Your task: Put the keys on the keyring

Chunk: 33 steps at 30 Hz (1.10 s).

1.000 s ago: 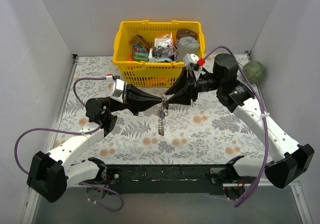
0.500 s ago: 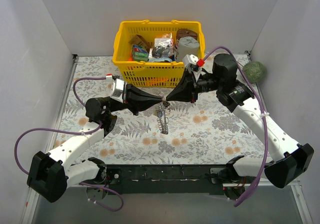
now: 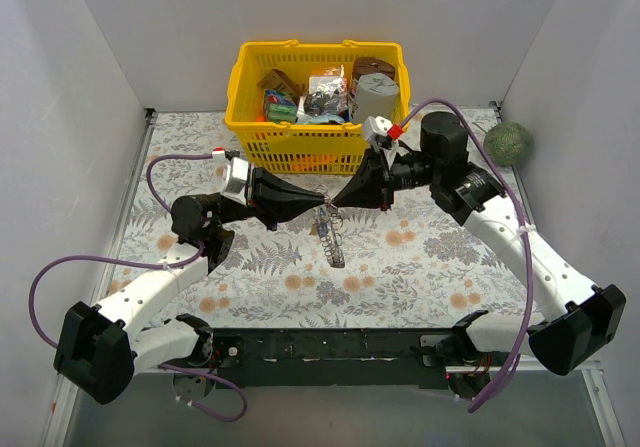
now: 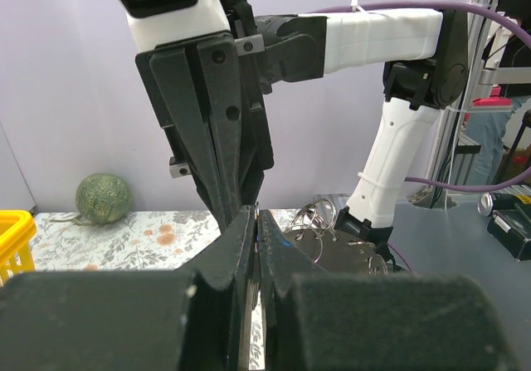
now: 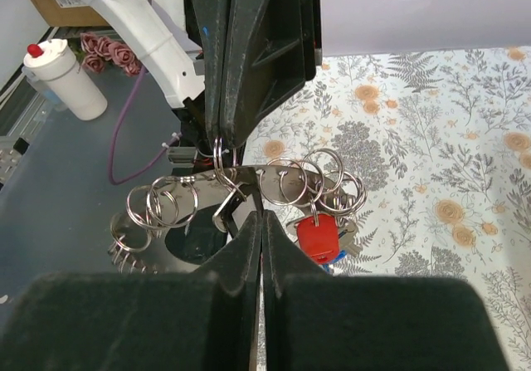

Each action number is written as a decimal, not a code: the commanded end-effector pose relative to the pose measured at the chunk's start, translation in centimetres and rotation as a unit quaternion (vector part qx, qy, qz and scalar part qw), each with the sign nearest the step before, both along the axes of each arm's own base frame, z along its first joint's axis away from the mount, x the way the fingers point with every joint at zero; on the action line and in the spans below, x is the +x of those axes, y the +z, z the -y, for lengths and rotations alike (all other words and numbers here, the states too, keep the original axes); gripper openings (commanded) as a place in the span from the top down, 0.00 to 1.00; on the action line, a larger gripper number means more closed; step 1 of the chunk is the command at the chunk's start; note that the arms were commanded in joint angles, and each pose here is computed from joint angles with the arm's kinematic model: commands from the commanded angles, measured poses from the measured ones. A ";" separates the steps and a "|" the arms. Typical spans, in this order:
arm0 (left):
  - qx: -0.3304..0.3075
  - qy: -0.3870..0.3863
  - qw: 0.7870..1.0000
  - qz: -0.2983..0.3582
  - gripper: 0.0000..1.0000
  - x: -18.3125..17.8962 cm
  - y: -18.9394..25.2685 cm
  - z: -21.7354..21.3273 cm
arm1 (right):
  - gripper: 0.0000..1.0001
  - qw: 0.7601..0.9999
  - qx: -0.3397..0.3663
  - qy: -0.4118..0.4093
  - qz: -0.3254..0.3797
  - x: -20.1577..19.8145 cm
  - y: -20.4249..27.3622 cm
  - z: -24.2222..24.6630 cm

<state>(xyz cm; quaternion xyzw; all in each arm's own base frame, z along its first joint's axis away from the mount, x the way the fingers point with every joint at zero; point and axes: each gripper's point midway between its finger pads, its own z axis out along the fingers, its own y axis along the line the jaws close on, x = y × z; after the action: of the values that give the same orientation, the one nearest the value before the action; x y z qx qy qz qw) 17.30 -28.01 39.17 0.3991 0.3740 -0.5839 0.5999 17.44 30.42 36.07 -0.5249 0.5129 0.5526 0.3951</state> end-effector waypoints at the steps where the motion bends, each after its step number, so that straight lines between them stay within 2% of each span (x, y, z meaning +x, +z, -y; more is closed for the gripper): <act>1: -0.029 0.012 0.999 0.035 1.00 -0.5 2.5 -0.6 | 0.99 1.000 0.003 0.001 0.018 -0.4 0.2 0.3; 4: -0.026 0.011 0.999 0.037 1.00 -0.6 2.5 -0.6 | 0.97 0.999 0.005 -0.009 0.034 -0.3 0.8 0.5; 7: -0.022 0.008 0.999 0.039 1.00 -0.8 2.4 -0.6 | 0.77 0.998 0.008 -0.024 0.054 -0.2 1.6 0.8; 8: -0.018 0.004 0.999 0.039 1.00 -0.9 2.1 -0.6 | 0.65 0.998 0.013 -0.027 0.063 -0.2 2.3 1.0; 11: -0.014 -0.001 0.999 0.040 1.00 -1.2 2.1 -0.6 | 0.47 0.997 0.023 -0.023 0.075 -0.5 3.4 1.1; 14: -0.012 -0.004 0.999 0.039 1.00 -1.2 2.0 -0.6 | 0.40 0.996 0.031 -0.018 0.076 -0.8 4.0 1.1; 20: -0.013 -0.009 0.999 0.037 1.00 -1.3 2.0 -0.6 | 0.42 0.996 0.050 0.007 0.068 -1.3 4.3 0.8; 33: -0.018 -0.014 0.999 0.038 1.00 -1.5 2.2 -0.6 | 0.50 0.999 0.036 0.029 0.028 -1.8 2.4 -0.2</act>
<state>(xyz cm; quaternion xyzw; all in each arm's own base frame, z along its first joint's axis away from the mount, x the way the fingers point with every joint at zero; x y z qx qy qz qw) 16.60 -28.02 38.89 0.4118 0.3722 -0.5907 0.5856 15.94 30.33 38.63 -0.5352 0.4763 0.5604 0.4155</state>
